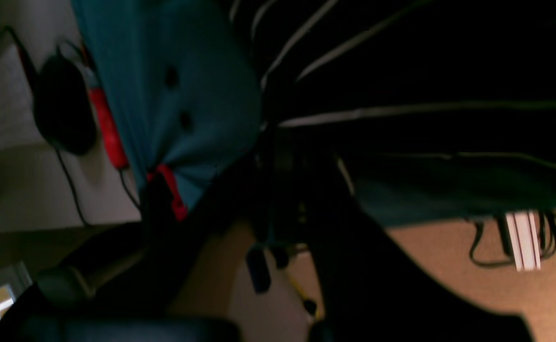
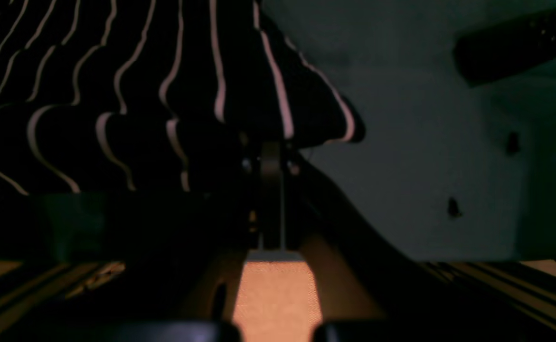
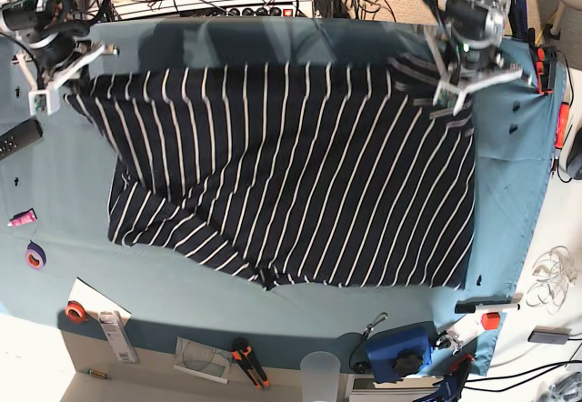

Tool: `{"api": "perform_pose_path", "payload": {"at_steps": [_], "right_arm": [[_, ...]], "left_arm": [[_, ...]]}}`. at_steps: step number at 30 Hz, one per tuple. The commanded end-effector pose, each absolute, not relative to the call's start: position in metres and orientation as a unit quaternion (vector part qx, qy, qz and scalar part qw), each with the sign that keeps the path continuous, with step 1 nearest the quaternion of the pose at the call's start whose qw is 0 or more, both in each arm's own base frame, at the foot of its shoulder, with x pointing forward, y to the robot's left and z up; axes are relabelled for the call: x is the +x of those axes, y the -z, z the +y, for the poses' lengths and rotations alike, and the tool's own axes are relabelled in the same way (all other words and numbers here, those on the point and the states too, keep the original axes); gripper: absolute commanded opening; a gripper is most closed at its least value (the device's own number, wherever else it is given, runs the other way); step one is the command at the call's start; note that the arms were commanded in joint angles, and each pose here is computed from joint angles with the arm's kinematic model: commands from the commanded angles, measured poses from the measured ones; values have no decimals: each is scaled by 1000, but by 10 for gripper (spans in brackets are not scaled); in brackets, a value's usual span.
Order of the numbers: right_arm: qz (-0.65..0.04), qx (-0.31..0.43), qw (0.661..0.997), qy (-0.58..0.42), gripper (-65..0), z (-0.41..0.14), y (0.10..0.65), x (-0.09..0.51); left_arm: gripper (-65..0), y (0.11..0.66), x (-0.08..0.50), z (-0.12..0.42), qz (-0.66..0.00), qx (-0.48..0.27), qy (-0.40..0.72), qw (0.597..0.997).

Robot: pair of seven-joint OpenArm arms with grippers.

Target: Layout the t-shirt on the table in an organized manner, then fold the t-shirt properly

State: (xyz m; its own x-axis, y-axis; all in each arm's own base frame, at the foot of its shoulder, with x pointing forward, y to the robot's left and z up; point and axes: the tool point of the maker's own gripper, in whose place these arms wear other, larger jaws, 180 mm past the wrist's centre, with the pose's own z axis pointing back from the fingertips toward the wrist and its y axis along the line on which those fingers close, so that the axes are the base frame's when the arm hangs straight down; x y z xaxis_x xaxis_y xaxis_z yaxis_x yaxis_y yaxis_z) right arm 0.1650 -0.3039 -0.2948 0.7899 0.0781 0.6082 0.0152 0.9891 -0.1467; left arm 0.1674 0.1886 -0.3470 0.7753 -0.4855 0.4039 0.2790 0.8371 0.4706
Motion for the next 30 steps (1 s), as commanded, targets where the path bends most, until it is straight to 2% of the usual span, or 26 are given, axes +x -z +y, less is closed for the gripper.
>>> {"api": "perform_pose_path", "payload": {"at_steps": [1, 4, 7, 12, 17, 19, 24, 27, 30], "right_arm": [[-326, -86, 941, -23, -650, -308, 288, 164], [-325, -86, 942, -25, -650, -308, 289, 163], [-346, -82, 934, -27, -650, -306, 284, 170], [-418, -80, 904, -33, -650, -303, 264, 190], [-499, -79, 862, -41, -650, -299, 235, 216], [-523, -83, 847, -38, -650, -300, 222, 229], [-599, -101, 794, -26, -650, -312, 182, 269], [-608, -78, 790, -23, -650, -319, 182, 300], [-594, -59, 801, -32, -650, -323, 201, 342]], "left_arm": [[-650, 339, 165, 204, -264, 227, 192, 918], [-650, 337, 161, 220, -260, 243, 179, 917], [-650, 330, 169, 227, -289, 237, 164, 913], [-650, 312, 198, 207, -391, 165, 147, 893], [-650, 272, 247, 168, -517, 66, 146, 841], [-650, 261, 268, 164, -545, 48, 136, 826], [-650, 268, 318, 175, -560, 31, 105, 821], [-650, 285, 348, 180, -551, 12, 95, 829], [-650, 293, 379, 181, -545, -10, 92, 833]]}}
